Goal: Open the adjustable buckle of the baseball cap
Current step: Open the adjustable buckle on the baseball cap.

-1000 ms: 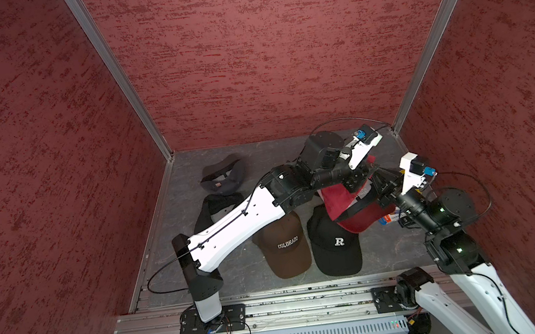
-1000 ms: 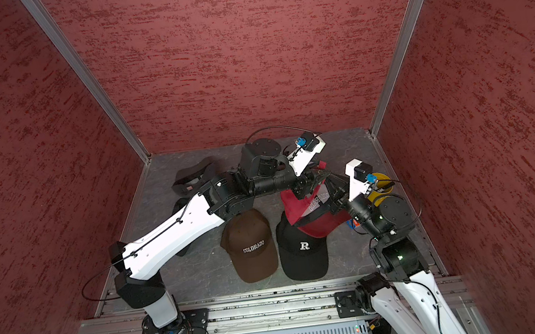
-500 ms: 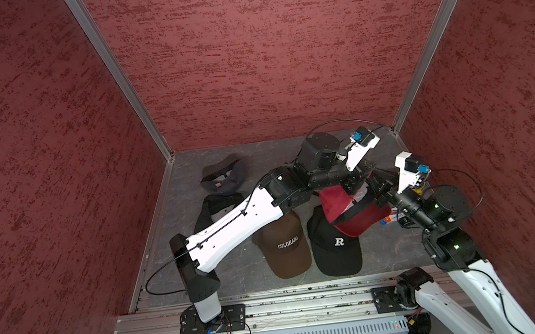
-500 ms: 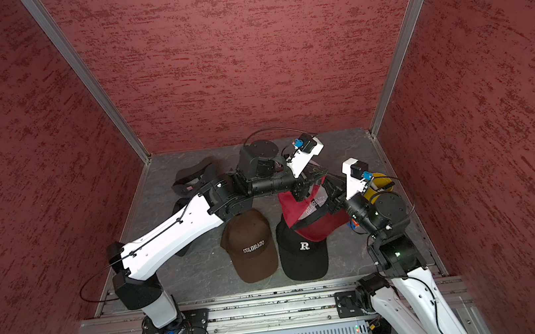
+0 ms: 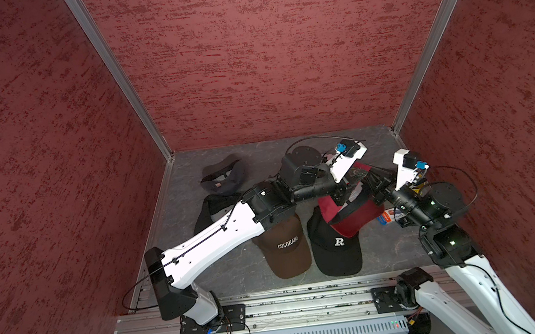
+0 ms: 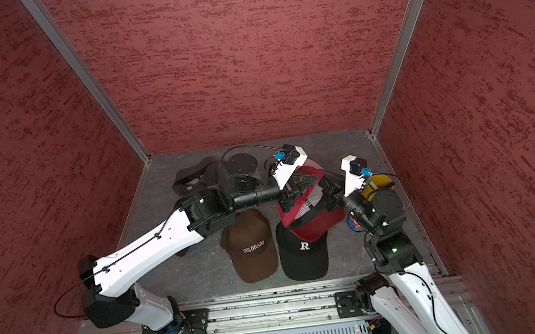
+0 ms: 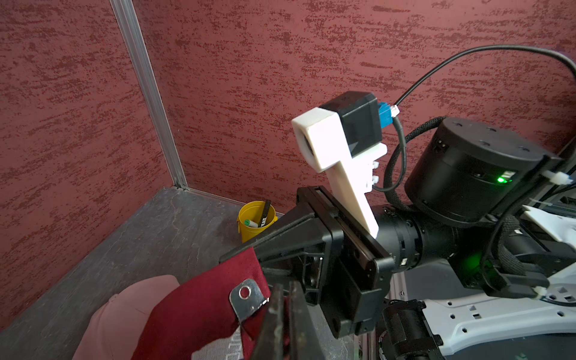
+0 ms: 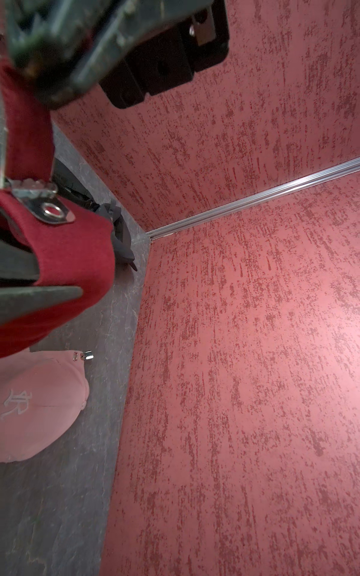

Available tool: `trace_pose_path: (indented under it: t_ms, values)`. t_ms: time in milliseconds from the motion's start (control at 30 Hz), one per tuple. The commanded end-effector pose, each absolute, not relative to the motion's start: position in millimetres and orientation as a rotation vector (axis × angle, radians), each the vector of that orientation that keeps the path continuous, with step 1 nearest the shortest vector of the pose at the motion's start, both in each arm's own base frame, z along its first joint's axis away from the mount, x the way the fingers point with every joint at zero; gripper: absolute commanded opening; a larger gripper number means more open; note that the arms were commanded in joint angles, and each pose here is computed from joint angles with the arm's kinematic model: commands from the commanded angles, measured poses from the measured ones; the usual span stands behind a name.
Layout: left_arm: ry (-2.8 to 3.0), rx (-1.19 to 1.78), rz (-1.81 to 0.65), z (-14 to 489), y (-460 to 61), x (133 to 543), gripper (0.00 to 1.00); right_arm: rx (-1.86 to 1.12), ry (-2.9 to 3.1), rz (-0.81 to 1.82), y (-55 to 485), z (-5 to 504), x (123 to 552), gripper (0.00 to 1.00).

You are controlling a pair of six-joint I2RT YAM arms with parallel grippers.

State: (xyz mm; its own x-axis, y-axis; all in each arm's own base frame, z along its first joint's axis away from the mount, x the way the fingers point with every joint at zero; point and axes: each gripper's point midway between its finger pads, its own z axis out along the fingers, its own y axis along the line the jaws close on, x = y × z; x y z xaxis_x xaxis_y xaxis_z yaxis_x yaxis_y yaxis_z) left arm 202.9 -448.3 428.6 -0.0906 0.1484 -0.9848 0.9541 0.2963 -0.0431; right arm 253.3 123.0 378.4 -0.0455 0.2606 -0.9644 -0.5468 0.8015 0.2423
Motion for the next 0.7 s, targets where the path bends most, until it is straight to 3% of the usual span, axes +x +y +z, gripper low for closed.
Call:
trace_pose_path:
  t_ms: [0, 167, 233, 300, 433, 667]
  values:
    - [1.464, 1.059, -0.98, 438, -450, 195, 0.0, -0.221, 1.437, 0.683, 122, 391, 253, 0.0]
    - [1.484, 1.073, -0.945, 430, -452, 192, 0.02, -0.214, 1.439, 0.694, 122, 391, 253, 0.0]
    - [1.479, 1.064, -0.934, 432, -450, 191, 0.29, -0.214, 1.438, 0.698, 122, 391, 252, 0.0]
    - [1.469, 1.042, -0.912, 437, -445, 192, 0.45, -0.216, 1.438, 0.702, 122, 392, 251, 0.0]
    - [1.425, 0.98, -0.877, 456, -426, 193, 0.53, -0.223, 1.441, 0.7, 123, 392, 252, 0.0]
    - [1.422, 0.931, -0.827, 457, -401, 193, 0.51, -0.238, 1.439, 0.698, 125, 395, 252, 0.0]
